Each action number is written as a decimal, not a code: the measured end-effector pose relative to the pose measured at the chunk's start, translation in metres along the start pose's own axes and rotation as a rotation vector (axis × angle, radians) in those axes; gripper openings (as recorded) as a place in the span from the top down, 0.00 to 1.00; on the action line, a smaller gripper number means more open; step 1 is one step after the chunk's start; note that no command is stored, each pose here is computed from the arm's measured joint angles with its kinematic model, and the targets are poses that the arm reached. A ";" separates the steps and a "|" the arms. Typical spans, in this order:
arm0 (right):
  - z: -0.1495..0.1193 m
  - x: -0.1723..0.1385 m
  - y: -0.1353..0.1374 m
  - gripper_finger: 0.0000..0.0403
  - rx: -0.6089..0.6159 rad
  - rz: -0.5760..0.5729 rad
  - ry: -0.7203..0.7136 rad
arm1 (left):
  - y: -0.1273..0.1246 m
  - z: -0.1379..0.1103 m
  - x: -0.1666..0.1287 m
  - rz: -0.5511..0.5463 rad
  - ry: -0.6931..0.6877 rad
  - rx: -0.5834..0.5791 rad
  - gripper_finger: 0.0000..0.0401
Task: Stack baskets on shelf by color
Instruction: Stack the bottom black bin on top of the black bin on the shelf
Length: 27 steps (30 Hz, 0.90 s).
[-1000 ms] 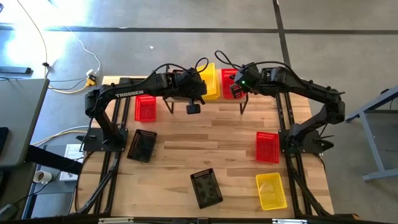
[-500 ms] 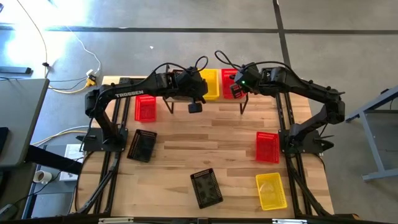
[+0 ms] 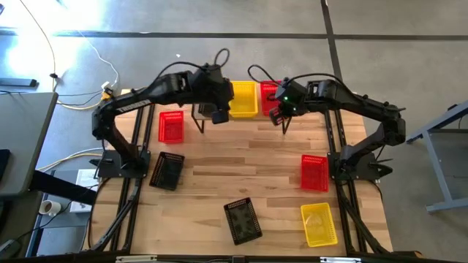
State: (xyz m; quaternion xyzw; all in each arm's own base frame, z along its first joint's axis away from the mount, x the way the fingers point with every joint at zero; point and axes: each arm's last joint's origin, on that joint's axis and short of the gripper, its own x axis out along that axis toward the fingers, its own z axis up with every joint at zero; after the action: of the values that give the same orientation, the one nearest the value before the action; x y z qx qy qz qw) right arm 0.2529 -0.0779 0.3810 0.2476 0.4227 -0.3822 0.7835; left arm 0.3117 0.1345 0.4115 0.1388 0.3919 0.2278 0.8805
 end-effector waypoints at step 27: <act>-0.082 -0.040 0.069 0.86 -0.124 0.276 0.266 | -0.050 -0.103 -0.083 -0.209 0.139 -0.354 0.75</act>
State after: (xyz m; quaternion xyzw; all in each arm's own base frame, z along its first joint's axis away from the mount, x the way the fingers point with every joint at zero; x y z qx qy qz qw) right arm 0.2559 0.0368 0.3770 0.3029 0.5072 -0.2082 0.7795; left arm 0.2001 0.0560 0.3754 -0.0753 0.4177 0.2094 0.8809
